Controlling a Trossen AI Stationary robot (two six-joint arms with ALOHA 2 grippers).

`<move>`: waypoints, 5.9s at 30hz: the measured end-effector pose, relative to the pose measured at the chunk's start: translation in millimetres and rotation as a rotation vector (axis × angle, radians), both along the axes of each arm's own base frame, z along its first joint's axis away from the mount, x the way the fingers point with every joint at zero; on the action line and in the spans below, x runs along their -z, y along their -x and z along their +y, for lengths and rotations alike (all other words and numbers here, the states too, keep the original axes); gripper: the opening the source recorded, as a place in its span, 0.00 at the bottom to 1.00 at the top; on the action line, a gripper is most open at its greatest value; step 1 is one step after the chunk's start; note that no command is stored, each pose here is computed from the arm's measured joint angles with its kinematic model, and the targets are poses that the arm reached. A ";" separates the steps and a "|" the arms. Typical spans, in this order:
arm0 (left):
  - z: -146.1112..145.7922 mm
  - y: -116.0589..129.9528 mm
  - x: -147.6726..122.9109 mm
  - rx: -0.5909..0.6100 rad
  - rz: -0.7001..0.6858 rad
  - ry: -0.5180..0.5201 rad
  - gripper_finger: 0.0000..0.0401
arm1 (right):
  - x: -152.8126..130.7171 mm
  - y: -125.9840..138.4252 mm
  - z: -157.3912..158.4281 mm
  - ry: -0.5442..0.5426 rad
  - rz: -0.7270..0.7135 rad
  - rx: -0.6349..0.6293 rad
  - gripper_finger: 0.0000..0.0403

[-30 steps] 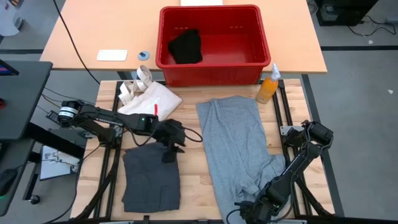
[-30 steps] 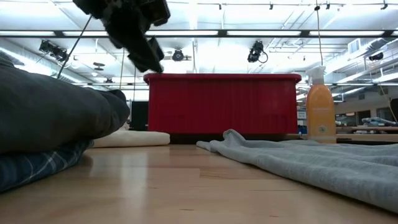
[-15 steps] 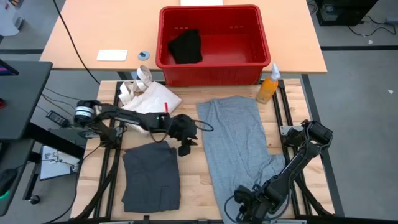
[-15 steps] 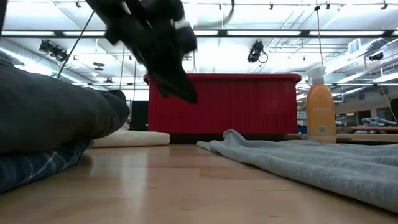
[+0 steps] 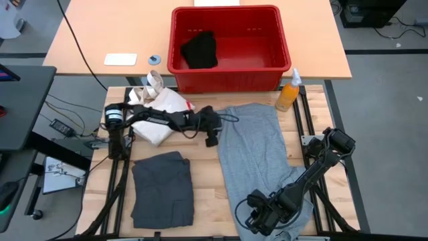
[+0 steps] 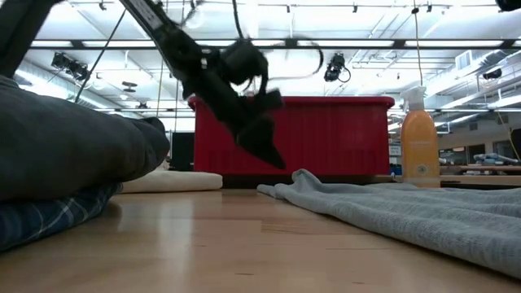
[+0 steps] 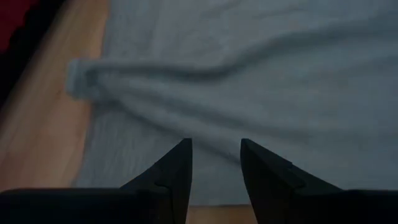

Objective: Fold Laundry from Bin
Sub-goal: Fold the light gray t-shirt

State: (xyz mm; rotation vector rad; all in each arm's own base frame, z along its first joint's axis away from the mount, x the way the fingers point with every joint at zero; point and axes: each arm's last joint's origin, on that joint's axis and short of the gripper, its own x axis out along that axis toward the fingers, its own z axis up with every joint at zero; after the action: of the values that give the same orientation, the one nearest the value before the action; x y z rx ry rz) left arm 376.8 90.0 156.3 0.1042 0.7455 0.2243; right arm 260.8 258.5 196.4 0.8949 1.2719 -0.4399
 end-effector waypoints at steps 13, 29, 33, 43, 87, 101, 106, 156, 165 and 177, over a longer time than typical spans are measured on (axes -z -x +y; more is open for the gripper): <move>48.6 20.4 27.3 -0.122 0.181 0.020 0.35 | -1.6 -2.2 3.9 -0.053 -0.016 0.010 0.36; 47.8 48.7 -23.9 -0.185 0.261 -0.096 0.35 | -0.9 1.0 4.7 -0.090 0.047 0.028 0.36; 29.4 43.7 -34.5 -0.080 0.147 0.116 0.35 | -5.7 12.4 4.2 -0.096 0.124 0.119 0.36; -47.8 28.2 -36.0 0.343 0.121 0.410 0.35 | -45.1 77.8 -21.4 0.130 0.344 0.329 0.36; -47.5 40.5 -35.4 0.258 0.305 0.504 0.35 | 37.7 109.8 -149.4 0.209 0.532 0.018 0.50; -44.5 42.1 -34.7 0.246 0.316 0.510 0.35 | 25.0 107.2 -140.9 0.156 0.553 -0.032 0.04; -44.5 42.1 -34.7 0.246 0.317 0.510 0.35 | -15.9 111.8 -136.1 0.142 0.478 -0.053 0.01; -65.9 30.6 -96.8 0.155 -0.107 0.522 0.35 | -1.0 31.5 -27.7 -0.323 -0.160 0.193 0.33; -60.6 10.2 -69.0 0.072 -0.075 0.597 0.35 | -20.3 84.8 -42.9 -0.120 -0.087 0.428 0.33; -23.1 -93.2 -78.9 0.024 -0.096 0.453 0.35 | -36.8 96.2 -74.0 0.003 -0.033 0.410 0.33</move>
State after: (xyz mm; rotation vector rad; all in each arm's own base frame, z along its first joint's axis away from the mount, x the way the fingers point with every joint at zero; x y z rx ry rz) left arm 470.0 66.8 235.2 -0.3255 0.6837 0.0335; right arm 164.5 184.4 233.1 1.1605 1.0555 -0.7452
